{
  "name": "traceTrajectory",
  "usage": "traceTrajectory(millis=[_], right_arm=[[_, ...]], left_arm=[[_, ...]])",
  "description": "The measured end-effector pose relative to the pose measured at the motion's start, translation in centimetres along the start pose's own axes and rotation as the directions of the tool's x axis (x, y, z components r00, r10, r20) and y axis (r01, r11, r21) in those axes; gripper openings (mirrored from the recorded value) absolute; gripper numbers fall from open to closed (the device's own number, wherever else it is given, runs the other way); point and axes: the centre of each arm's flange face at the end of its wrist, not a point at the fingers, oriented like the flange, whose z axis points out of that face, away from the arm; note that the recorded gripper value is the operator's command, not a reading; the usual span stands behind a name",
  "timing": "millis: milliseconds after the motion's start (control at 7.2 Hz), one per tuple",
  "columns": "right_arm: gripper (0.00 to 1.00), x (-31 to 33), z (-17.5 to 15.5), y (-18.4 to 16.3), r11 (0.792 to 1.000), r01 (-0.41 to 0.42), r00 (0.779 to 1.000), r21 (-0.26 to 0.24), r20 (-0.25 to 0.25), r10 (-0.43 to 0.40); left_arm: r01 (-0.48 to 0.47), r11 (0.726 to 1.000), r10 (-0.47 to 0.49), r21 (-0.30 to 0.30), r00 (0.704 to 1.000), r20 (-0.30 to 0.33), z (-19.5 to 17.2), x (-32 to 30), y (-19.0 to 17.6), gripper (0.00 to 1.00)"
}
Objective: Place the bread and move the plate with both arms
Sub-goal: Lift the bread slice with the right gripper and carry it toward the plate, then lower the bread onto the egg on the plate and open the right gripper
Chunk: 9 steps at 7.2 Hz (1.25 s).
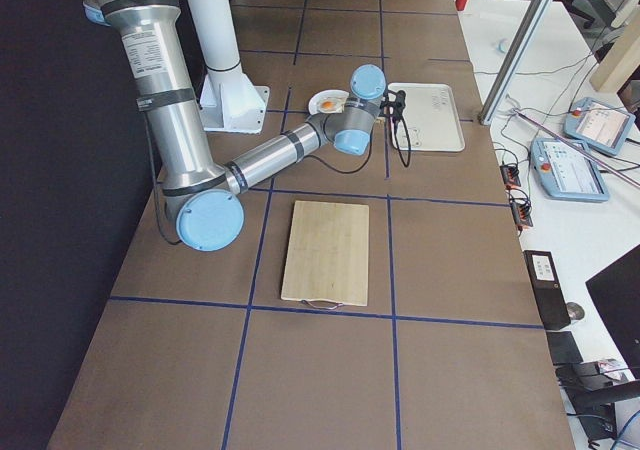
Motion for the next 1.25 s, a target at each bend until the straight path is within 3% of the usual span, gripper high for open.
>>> traceTrajectory(millis=[278, 556, 1250], right_arm=[[0.00, -2.7, 6.7, 5.2, 1.000, 0.025, 1.000, 0.016, 0.013, -0.025], [0.00, -3.3, 10.9, 7.3, 0.996, 0.085, 0.996, 0.008, 0.003, -0.085], [0.00, -2.5, 16.2, 8.8, 0.990, 0.143, 0.990, 0.007, -0.015, -0.143]], left_arm=[[0.002, 1.000, -0.002, -0.002, 1.000, -0.001, 0.1, -0.1, 0.0, 1.00], [0.006, 1.000, -0.006, -0.003, 1.000, -0.020, 0.3, -0.1, 0.0, 1.00], [0.050, 0.999, -0.050, 0.003, 0.998, -0.035, 0.0, 0.3, 0.0, 1.00]])
